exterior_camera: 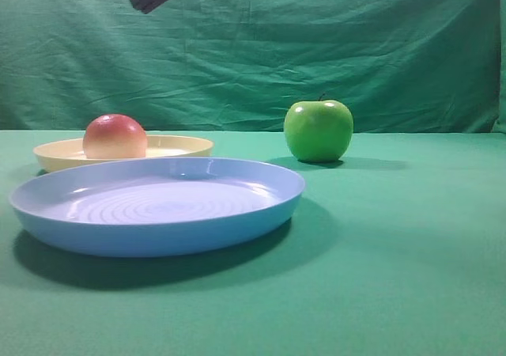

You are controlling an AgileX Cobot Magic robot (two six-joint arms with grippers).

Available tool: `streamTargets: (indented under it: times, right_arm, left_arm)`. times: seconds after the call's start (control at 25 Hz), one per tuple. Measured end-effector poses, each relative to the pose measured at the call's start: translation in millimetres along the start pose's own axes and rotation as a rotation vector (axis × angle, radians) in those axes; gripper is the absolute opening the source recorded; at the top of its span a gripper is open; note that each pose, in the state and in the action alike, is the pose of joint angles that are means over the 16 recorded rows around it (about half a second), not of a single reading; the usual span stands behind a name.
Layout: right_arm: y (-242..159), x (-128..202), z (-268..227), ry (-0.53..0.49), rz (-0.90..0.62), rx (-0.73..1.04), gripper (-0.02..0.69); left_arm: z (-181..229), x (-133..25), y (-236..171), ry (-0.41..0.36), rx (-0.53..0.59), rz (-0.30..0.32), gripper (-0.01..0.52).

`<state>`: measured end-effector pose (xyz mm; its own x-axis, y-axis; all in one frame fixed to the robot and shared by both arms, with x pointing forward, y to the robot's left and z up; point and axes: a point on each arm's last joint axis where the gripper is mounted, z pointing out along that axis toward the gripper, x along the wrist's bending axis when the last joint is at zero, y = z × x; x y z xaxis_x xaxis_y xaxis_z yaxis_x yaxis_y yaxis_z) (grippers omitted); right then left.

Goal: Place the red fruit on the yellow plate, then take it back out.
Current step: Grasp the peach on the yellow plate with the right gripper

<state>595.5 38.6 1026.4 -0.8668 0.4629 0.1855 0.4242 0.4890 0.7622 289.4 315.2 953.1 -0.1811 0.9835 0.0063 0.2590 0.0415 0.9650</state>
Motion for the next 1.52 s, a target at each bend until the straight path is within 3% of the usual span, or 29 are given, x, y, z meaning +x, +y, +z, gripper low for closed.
streamTargets:
  times: [0.48,0.72,0.88,1.04,1.52]
  right_arm:
    - [-20,-25,50,-0.092,-0.124,-0.025,0.529]
    - [-36,-37,72,-0.134,-0.114,-0.024,0.655]
    - [-44,-41,83,-0.154,-0.1,-0.027,0.637]
    - [-49,-42,91,-0.162,-0.089,-0.03,0.577]
    - [-53,-40,100,-0.14,-0.078,-0.017,0.267]
  left_arm:
    - [0,0.0,0,0.0,0.0,0.0,0.0]
    - [0,0.0,0,0.0,0.0,0.0,0.0]
    - [0,0.0,0,0.0,0.0,0.0,0.0]
    - [0,0.0,0,0.0,0.0,0.0,0.0]
    - [0,0.0,0,0.0,0.0,-0.002,0.0]
